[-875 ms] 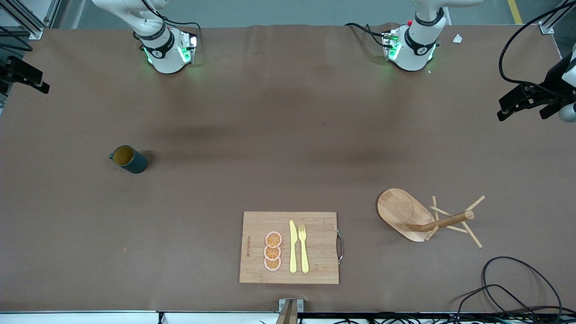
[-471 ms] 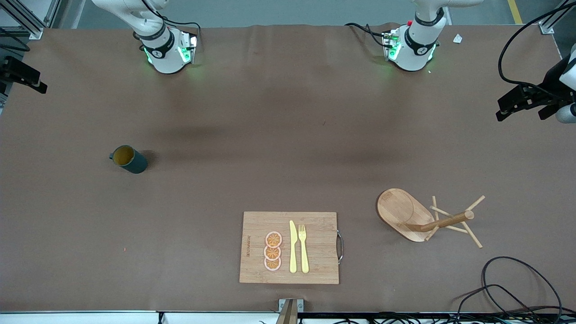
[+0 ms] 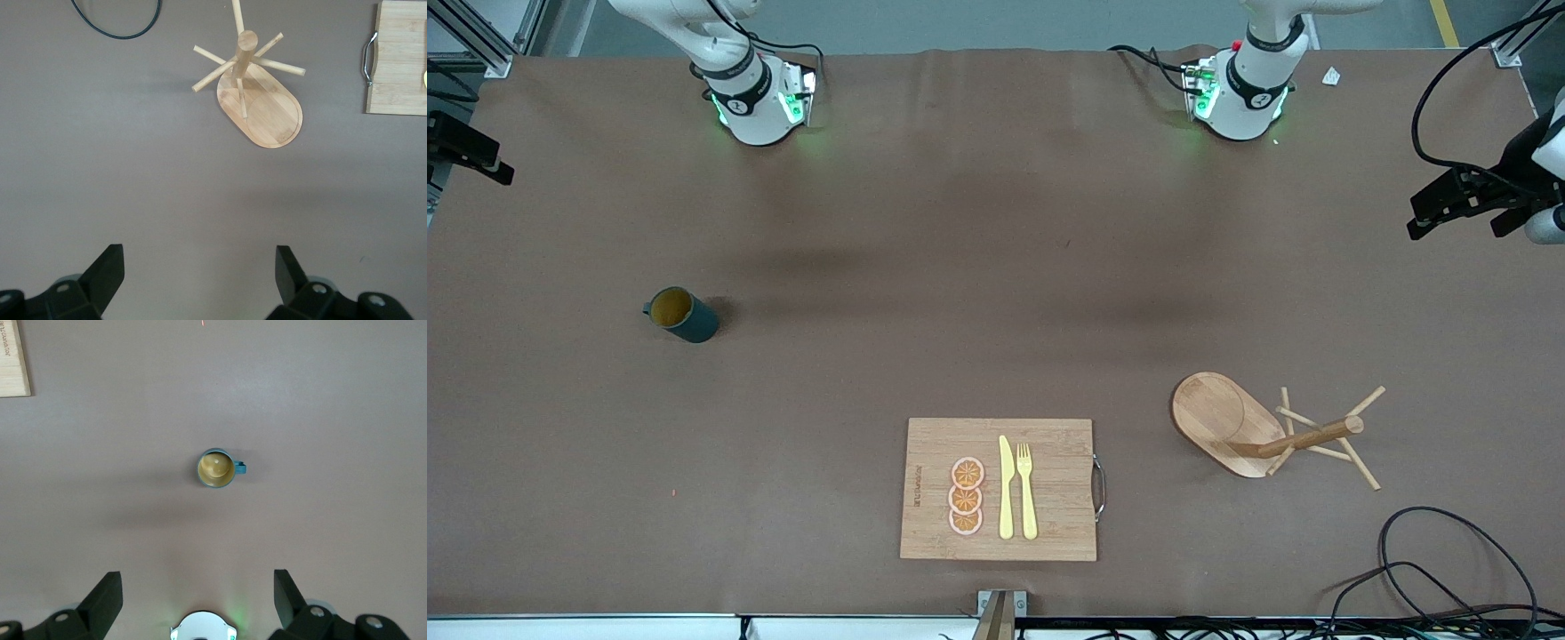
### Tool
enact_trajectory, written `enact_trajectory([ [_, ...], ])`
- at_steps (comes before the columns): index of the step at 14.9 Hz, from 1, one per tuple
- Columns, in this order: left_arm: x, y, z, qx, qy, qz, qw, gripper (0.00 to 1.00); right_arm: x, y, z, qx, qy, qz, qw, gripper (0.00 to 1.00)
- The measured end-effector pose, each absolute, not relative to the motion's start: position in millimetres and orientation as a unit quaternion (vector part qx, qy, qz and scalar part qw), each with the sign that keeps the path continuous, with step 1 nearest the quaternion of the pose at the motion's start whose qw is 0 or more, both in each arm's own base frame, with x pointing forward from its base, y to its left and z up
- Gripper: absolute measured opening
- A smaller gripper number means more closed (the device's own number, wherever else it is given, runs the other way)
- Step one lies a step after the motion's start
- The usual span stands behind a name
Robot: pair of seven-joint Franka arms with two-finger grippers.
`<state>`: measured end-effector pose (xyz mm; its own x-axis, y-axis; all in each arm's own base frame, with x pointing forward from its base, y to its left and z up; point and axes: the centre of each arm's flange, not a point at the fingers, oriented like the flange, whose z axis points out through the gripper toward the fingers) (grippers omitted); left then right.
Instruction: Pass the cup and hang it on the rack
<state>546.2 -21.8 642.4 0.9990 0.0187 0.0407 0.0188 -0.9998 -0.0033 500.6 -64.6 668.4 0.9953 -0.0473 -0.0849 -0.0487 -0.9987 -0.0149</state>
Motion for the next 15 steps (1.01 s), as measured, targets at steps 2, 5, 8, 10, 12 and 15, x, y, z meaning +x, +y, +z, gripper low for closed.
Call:
enact_trajectory([
  [2,546.2,-21.7,642.3,-1.0,-0.009,-0.02,0.002,1.0,500.6,-64.6,668.4,-0.999,0.024,0.042,0.008,1.0],
  [5,546.5,-19.8,642.2,-1.0,-0.011,-0.021,0.005,1.0,502.6,-64.2,665.4,-0.999,0.024,0.045,0.008,1.0],
  [8,549.5,-17.6,640.6,-1.0,-0.012,-0.025,0.012,1.0,513.1,-64.4,651.1,-0.998,0.024,0.056,0.008,1.0],
  [10,551.1,-18.2,640.0,-0.999,-0.008,-0.028,0.013,1.0,524.8,-64.8,635.2,-0.998,0.024,0.065,0.007,1.0],
  [12,551.3,-20.0,640.7,-0.999,0.013,-0.029,0.013,1.0,543.0,-65.4,608.3,-0.997,0.024,0.08,0.006,1.0],
  [15,551.4,-18.8,641.0,-0.999,0.041,-0.029,0.014,1.0,573.2,-64.1,558.3,-0.995,0.014,0.102,0.005,1.0],
])
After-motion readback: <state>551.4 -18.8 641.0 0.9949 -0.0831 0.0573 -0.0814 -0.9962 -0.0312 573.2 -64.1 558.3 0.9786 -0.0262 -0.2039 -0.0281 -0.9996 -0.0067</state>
